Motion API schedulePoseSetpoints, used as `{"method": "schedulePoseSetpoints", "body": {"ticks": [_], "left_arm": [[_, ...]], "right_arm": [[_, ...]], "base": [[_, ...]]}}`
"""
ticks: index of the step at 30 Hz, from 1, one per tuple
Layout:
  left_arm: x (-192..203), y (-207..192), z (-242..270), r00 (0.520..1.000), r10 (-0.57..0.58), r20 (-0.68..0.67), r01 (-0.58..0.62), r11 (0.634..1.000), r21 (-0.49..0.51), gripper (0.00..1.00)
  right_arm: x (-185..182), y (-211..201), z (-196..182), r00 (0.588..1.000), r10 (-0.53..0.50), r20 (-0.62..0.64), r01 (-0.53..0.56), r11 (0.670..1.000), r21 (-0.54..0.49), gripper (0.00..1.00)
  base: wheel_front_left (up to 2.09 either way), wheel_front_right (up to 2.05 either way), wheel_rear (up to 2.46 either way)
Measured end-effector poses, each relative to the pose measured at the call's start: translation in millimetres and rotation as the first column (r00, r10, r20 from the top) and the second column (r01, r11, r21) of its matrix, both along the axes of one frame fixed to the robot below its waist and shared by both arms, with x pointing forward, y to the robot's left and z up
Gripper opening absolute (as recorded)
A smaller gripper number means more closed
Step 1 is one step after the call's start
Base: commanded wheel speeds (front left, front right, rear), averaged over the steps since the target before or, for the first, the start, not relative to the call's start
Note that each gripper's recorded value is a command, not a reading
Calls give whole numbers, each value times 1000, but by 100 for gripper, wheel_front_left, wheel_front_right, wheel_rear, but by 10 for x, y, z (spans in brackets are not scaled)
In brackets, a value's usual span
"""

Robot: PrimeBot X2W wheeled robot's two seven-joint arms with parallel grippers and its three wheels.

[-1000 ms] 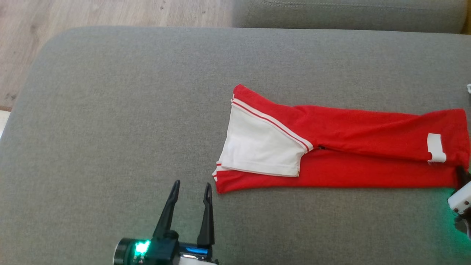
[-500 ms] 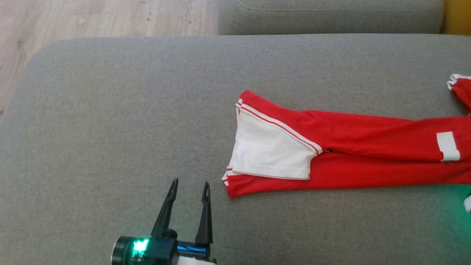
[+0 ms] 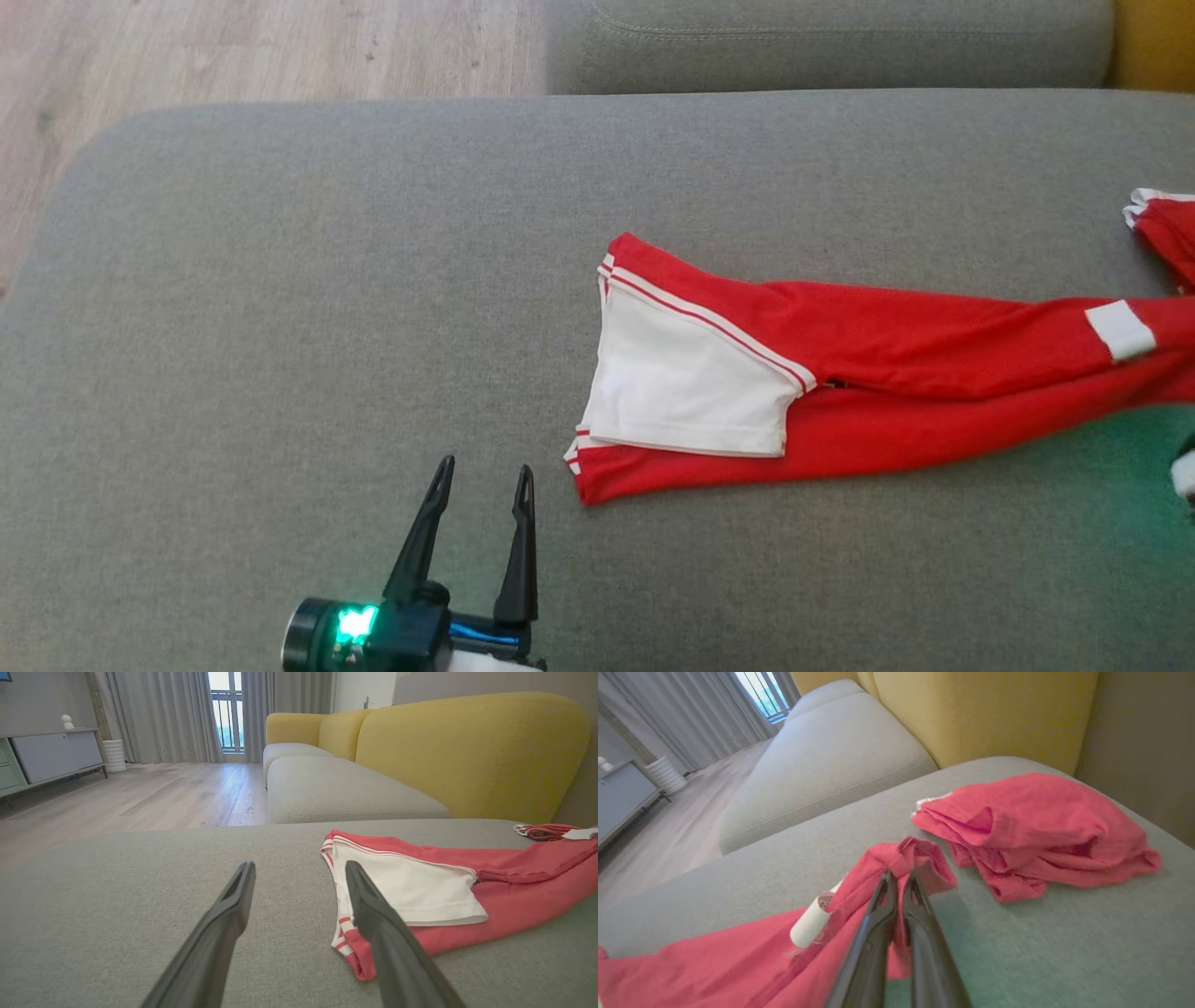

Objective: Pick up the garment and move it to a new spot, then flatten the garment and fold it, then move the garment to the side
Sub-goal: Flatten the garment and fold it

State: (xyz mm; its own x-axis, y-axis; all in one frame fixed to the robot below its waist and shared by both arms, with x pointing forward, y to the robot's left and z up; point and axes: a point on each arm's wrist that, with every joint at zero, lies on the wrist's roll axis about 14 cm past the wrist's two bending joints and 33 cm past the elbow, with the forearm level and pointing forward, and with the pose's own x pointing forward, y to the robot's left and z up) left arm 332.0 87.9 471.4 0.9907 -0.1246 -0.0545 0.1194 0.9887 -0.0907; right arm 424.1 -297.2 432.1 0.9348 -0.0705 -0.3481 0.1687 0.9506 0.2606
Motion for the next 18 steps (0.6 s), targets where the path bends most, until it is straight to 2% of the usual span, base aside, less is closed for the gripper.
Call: {"method": "schedulePoseSetpoints", "body": {"ticks": [6, 10, 14, 18], "left_arm": [[-9, 39, 18, 1000, 13, 6, -13, 1000, 1, 100], [-72, 59, 0, 1000, 19, 1, -19, 1000, 4, 100], [-105, 114, 23, 999, 36, 8, -36, 999, 2, 100], [-141, 187, 35, 998, 60, 12, -60, 998, 2, 100]], "right_arm": [[142, 272, 271, 992, 84, 94, -84, 996, -8, 0], [232, 690, 469, 968, 193, 161, -193, 981, -12, 0], [272, 1260, 597, 924, 334, 189, -337, 941, -14, 0], [226, 1853, 654, 859, 475, 194, -482, 876, -11, 0]], "base": [[0, 0, 0], [0, 0, 0], [0, 0, 0], [0, 0, 0]]}}
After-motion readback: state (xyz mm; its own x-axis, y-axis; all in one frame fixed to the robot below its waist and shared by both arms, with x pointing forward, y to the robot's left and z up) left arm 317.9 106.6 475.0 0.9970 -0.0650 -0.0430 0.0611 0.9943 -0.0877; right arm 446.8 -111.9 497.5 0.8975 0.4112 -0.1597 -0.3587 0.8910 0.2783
